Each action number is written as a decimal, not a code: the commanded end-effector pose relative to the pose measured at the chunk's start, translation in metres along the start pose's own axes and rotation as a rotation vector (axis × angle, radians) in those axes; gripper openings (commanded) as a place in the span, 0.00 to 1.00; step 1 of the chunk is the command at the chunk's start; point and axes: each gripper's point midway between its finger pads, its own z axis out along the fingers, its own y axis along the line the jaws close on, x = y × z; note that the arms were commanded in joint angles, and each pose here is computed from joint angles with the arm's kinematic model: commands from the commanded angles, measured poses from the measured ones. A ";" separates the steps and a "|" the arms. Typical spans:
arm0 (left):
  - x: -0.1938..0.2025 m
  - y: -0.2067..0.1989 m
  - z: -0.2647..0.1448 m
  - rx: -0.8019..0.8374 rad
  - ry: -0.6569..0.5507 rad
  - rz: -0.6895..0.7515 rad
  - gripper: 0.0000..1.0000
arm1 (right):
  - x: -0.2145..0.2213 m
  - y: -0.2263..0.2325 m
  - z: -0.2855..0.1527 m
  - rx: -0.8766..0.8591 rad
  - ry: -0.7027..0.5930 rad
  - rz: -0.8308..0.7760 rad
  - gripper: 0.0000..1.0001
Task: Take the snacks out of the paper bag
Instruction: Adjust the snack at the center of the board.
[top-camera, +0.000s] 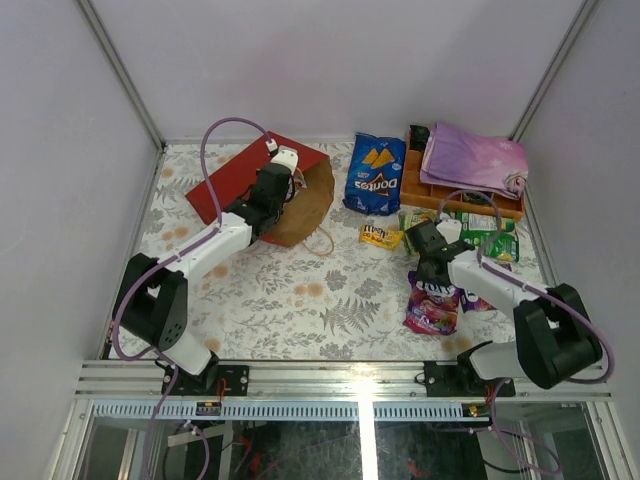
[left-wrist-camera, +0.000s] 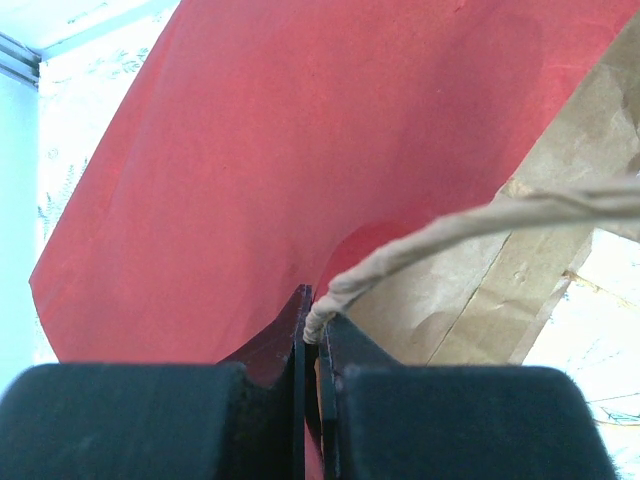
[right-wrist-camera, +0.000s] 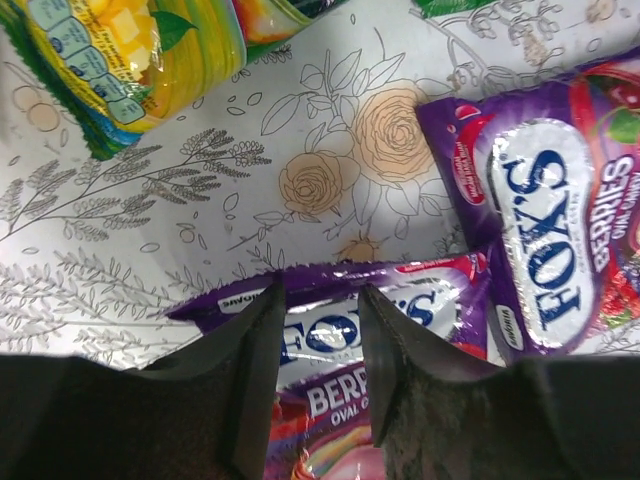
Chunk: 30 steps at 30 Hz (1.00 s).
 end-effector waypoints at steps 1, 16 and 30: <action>-0.007 0.006 0.003 -0.041 -0.011 -0.011 0.00 | 0.000 0.005 0.018 0.019 -0.003 0.027 0.40; -0.006 0.005 0.004 -0.041 -0.006 -0.008 0.00 | 0.006 0.066 0.037 -0.212 0.094 -0.043 0.22; -0.004 0.005 0.007 -0.045 0.001 -0.004 0.00 | -0.043 0.057 -0.037 -0.335 -0.069 -0.063 0.37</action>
